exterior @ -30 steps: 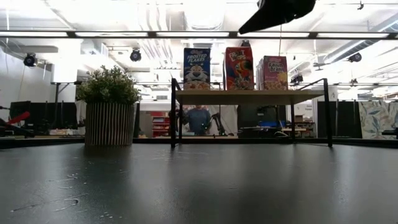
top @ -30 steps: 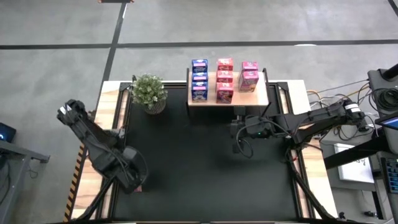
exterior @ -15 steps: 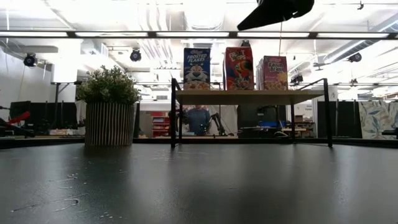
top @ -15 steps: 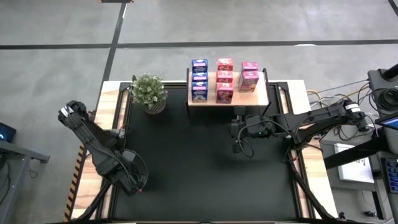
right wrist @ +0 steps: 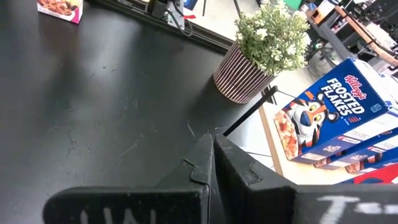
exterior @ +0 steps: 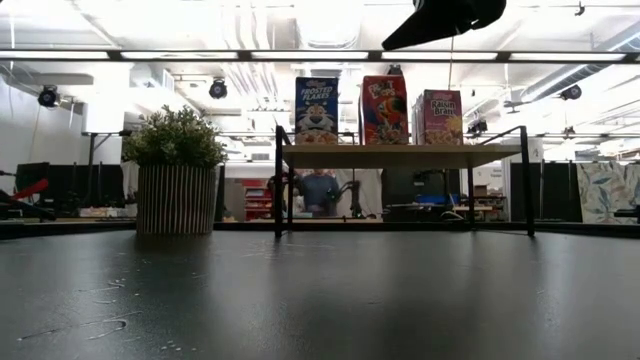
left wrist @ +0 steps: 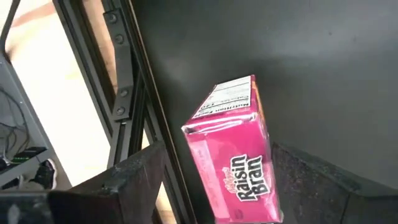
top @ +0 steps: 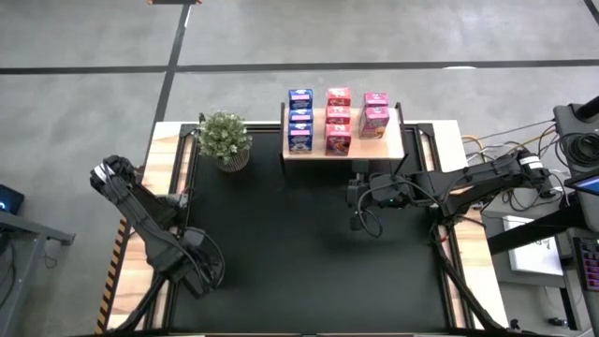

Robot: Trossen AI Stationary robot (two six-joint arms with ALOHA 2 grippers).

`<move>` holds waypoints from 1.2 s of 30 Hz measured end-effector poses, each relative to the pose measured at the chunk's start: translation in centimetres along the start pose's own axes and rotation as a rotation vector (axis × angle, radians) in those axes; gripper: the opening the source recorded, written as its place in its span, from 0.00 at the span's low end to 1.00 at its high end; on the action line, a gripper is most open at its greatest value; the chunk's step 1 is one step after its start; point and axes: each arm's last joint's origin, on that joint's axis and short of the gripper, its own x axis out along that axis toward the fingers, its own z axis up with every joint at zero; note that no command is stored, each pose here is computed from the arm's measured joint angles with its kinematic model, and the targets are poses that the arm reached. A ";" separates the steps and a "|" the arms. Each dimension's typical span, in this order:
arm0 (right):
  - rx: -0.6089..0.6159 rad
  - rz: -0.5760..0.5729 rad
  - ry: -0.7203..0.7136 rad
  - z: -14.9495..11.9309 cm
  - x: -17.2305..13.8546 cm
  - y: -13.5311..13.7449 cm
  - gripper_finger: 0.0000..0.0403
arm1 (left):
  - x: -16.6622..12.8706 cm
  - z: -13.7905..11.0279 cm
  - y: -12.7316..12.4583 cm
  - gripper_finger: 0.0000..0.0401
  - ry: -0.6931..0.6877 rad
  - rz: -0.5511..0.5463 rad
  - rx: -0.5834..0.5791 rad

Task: Stack cereal on shelf
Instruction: Put the purple cereal box on the shelf and align it with the other purple cereal boxes on the shelf

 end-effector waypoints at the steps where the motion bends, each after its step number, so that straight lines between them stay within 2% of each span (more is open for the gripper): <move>1: 0.002 0.000 0.000 0.0 0.0 0.0 0.02 | 0.1 0.0 0.0 0.69 -0.002 0.002 -0.003; 10: 0.004 0.000 0.000 0.0 0.0 0.0 0.02 | 1.4 -0.2 -0.5 0.67 0.012 -0.028 0.009; 20: 0.010 0.004 0.011 -0.1 0.0 0.0 0.02 | 1.6 -0.1 -0.5 0.48 0.012 -0.029 0.041; 26: 0.021 0.019 0.054 -0.5 -0.1 0.4 0.02 | 1.3 0.1 -0.7 0.43 0.018 -0.039 0.064; 30: 0.026 0.049 0.038 -0.2 -1.1 1.1 0.02 | -1.2 0.7 -2.1 0.42 0.024 -0.155 0.142; 34: 0.005 0.091 -0.011 0.3 -2.4 2.1 0.02 | -4.5 1.8 -4.2 0.42 -0.115 -0.359 0.338; 36: -0.010 0.114 -0.032 0.3 -2.9 2.7 0.02 | -6.0 2.5 -5.3 0.42 -0.199 -0.429 0.432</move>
